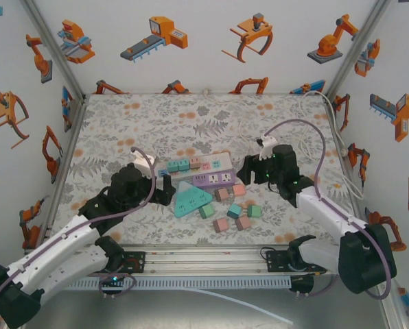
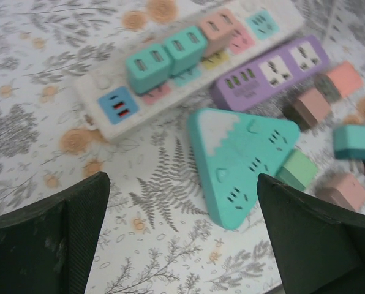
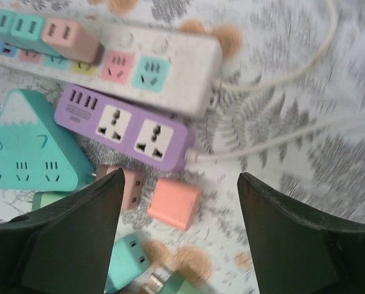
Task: Pull the plug off the socket
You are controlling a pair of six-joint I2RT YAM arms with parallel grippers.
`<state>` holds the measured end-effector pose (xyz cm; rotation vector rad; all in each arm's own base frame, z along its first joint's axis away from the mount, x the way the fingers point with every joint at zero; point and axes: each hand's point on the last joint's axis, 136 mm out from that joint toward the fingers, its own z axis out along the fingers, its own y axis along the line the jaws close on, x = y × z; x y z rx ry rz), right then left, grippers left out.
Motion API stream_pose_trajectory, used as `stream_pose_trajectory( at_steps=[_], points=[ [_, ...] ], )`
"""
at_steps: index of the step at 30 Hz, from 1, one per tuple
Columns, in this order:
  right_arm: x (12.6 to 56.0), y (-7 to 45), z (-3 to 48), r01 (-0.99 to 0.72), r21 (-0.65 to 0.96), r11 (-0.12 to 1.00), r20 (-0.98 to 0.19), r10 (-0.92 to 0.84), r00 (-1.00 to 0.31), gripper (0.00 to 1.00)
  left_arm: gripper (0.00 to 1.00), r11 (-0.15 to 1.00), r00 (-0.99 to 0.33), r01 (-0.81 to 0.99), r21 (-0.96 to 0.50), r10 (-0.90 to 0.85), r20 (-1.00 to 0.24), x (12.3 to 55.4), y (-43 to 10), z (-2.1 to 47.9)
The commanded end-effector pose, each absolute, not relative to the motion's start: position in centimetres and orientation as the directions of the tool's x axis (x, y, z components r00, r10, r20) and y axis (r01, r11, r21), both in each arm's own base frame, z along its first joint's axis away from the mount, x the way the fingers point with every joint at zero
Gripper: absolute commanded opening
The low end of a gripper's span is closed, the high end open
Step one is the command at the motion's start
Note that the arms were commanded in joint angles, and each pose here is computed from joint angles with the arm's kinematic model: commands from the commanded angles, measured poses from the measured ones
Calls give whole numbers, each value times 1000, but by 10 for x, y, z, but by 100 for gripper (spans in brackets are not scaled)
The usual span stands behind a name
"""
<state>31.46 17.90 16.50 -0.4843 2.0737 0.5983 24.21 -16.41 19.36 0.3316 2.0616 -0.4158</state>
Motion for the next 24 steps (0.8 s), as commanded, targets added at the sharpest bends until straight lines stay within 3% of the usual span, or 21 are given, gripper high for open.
stream_pose_trajectory(
  at_steps=[1, 5, 11, 16, 24],
  points=[
    [320, 212, 211, -742, -33, 670, -926, -299, -229, 68, 97, 940, -505, 245, -235, -83, -859, 264, -137, 204],
    [324, 248, 227, -803, -206, 560, -910, -412, -53, 75, 97, 938, -547, 157, -309, -178, -818, 286, -120, 195],
    [322, 315, 211, -895, -359, 266, -786, -604, 136, 80, 97, 920, -591, 84, -384, -264, -762, 319, -108, 179],
    [325, 352, 196, -922, -373, 103, -722, -656, 218, 79, 97, 920, -624, 66, -385, -263, -736, 338, -109, 165],
    [330, 376, 172, -950, -311, -34, -701, -667, 253, 78, 97, 934, -688, 56, -354, -220, -691, 354, -112, 144]
  ],
)
